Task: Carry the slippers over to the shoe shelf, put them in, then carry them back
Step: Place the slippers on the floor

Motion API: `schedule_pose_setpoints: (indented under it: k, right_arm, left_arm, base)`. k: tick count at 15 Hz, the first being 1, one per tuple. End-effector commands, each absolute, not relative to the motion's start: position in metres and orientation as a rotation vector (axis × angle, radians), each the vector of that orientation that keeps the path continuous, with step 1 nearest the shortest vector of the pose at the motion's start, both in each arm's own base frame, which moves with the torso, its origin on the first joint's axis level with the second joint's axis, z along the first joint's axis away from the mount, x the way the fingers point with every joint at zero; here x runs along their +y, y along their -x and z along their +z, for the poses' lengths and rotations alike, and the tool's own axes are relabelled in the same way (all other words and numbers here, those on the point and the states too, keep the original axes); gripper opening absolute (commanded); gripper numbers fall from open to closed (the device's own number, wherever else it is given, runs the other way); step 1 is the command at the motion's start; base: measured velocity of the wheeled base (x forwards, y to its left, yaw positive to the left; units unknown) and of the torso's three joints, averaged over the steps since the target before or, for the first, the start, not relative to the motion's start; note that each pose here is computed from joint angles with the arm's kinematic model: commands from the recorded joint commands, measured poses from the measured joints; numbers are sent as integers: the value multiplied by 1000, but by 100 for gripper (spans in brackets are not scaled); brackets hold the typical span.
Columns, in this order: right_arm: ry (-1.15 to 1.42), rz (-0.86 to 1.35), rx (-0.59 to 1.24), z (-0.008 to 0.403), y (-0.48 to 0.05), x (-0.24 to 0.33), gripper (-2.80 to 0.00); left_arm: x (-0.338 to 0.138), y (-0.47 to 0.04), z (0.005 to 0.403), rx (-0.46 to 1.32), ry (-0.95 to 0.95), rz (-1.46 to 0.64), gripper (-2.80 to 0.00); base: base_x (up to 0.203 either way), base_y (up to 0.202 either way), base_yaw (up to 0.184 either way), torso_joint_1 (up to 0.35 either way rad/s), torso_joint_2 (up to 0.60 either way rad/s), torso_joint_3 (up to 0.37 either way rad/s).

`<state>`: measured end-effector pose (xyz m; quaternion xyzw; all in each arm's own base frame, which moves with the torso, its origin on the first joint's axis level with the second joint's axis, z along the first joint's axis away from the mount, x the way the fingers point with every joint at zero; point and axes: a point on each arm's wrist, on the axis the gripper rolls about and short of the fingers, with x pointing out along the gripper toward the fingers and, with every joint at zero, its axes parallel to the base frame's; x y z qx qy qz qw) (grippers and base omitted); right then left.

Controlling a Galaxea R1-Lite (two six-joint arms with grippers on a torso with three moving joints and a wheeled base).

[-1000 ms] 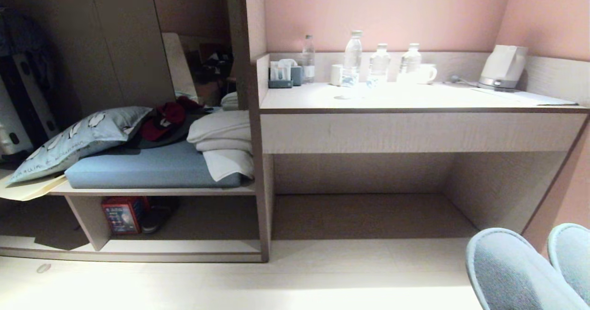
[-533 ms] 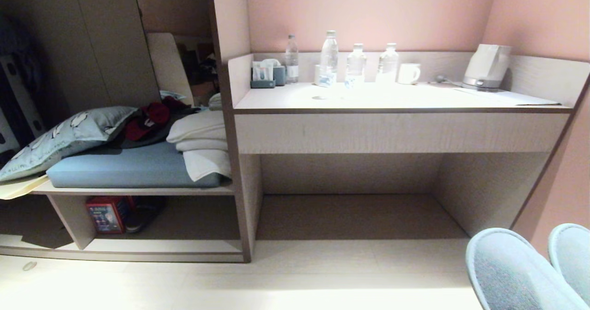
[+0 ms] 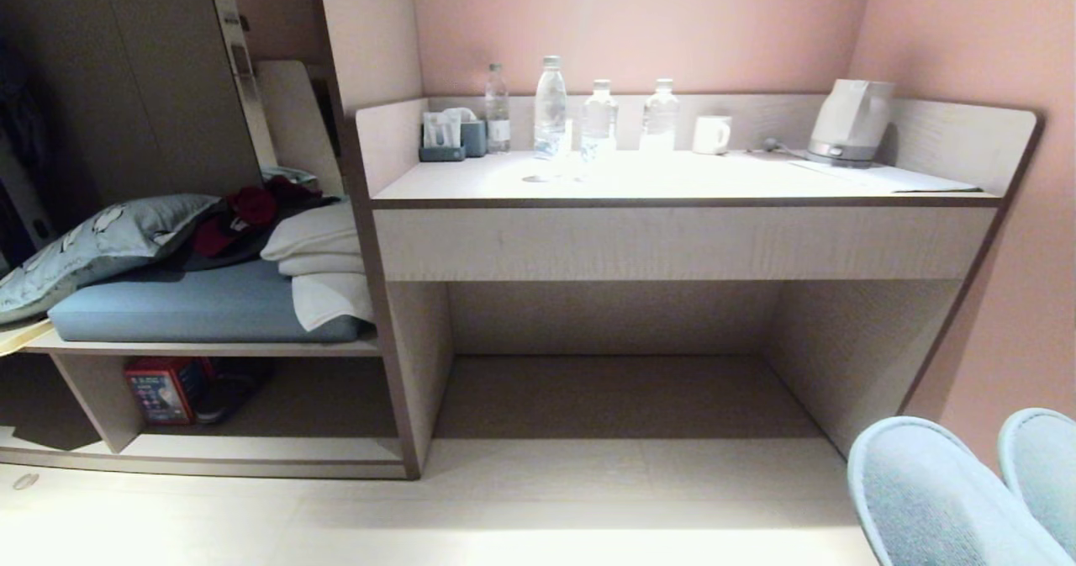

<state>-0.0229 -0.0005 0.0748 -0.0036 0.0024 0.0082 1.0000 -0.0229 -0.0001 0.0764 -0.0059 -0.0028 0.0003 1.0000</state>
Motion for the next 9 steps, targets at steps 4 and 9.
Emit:
schedule_pose_setpoints:
  k: [4,9]
  right_arm:
    - [8,18,6,75,23,-1,-280]
    - [8,17,6,75,23,-1,-280]
  left_arm:
    - [0,23,76,-6,12,1,-280]
    - [0,23,76,-6,10,0,-280]
  base:
    - [0,-195,2,1,2,2]
    - [0,-196,2,4,3,1]
